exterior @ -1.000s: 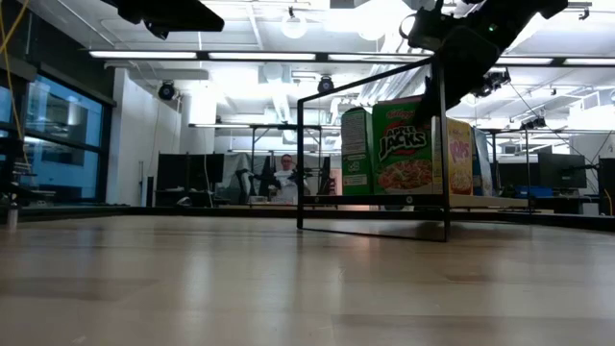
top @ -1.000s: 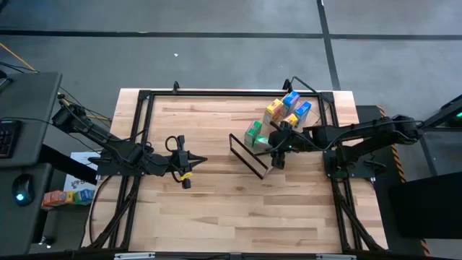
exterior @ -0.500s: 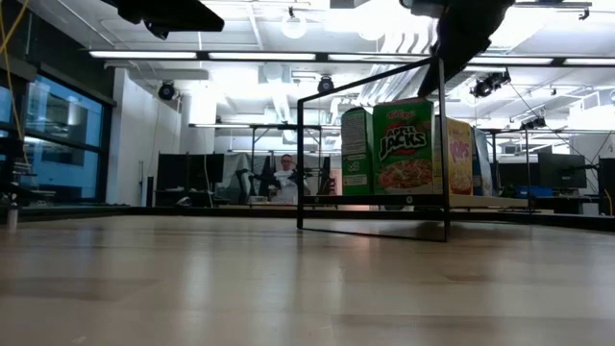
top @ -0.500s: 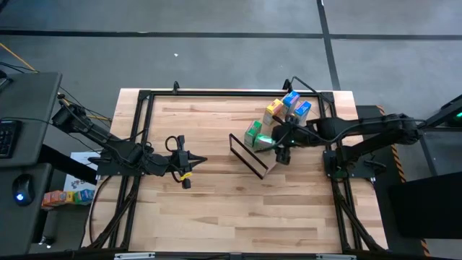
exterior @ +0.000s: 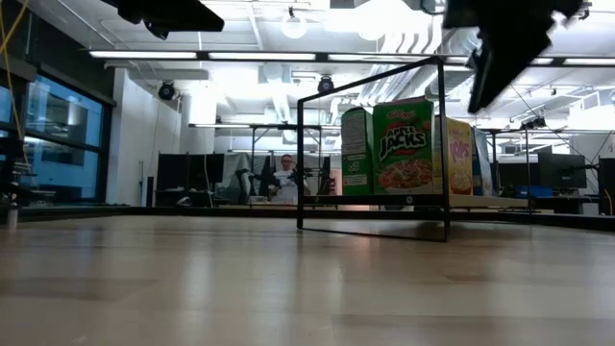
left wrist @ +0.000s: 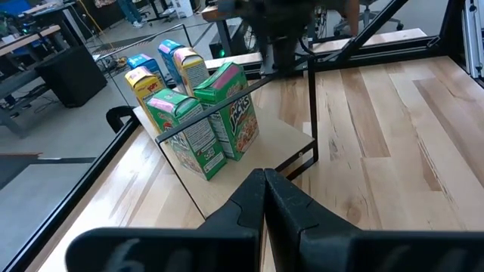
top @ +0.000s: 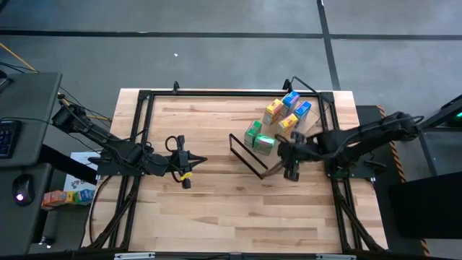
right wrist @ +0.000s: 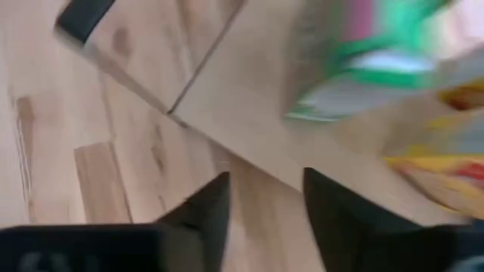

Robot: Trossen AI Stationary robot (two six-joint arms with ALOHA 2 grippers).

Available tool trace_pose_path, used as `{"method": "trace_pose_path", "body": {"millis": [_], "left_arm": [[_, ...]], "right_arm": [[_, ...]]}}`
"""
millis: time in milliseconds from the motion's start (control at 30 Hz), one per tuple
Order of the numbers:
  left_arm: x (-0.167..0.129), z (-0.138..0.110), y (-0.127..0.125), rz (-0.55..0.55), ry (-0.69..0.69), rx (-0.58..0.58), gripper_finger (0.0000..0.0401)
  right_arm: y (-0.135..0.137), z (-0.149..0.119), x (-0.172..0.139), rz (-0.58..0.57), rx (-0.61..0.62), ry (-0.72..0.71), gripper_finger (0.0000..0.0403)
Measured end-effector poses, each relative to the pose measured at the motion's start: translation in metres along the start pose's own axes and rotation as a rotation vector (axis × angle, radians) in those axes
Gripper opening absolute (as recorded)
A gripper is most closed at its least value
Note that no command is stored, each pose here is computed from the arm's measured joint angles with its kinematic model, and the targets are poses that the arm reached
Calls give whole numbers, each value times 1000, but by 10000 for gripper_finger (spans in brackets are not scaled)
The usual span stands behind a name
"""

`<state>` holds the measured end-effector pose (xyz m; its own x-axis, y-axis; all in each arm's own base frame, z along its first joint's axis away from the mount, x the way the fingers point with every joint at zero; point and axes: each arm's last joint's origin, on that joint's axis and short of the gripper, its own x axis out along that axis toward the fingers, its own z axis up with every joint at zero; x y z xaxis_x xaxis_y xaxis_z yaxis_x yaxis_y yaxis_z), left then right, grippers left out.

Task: Stack cereal on shelf
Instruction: Put the green cereal box on the shelf aligned with the green cereal box

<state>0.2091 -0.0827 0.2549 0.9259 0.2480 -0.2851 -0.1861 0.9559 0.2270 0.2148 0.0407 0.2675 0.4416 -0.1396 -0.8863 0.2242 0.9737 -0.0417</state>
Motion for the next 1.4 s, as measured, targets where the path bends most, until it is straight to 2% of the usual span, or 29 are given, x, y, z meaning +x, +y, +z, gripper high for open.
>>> {"method": "trace_pose_path", "body": {"millis": [133,200,333,467,600,1400], "left_arm": [[0,0,0,0,0,0,0],[0,0,0,0,0,0,0],[0,0,0,0,-1,0,0],[0,0,0,0,-1,0,0],[0,0,0,0,-1,0,0],[0,0,0,0,-1,-1,0]], "right_arm": [[12,-16,29,46,-95,-63,40],[14,-21,39,46,-136,-95,11],[12,-24,52,-19,-167,-188,24],[8,-20,58,-45,-177,-268,5],[2,-15,60,-65,-175,-312,7],[-34,-11,67,-265,-150,-242,0]]}}
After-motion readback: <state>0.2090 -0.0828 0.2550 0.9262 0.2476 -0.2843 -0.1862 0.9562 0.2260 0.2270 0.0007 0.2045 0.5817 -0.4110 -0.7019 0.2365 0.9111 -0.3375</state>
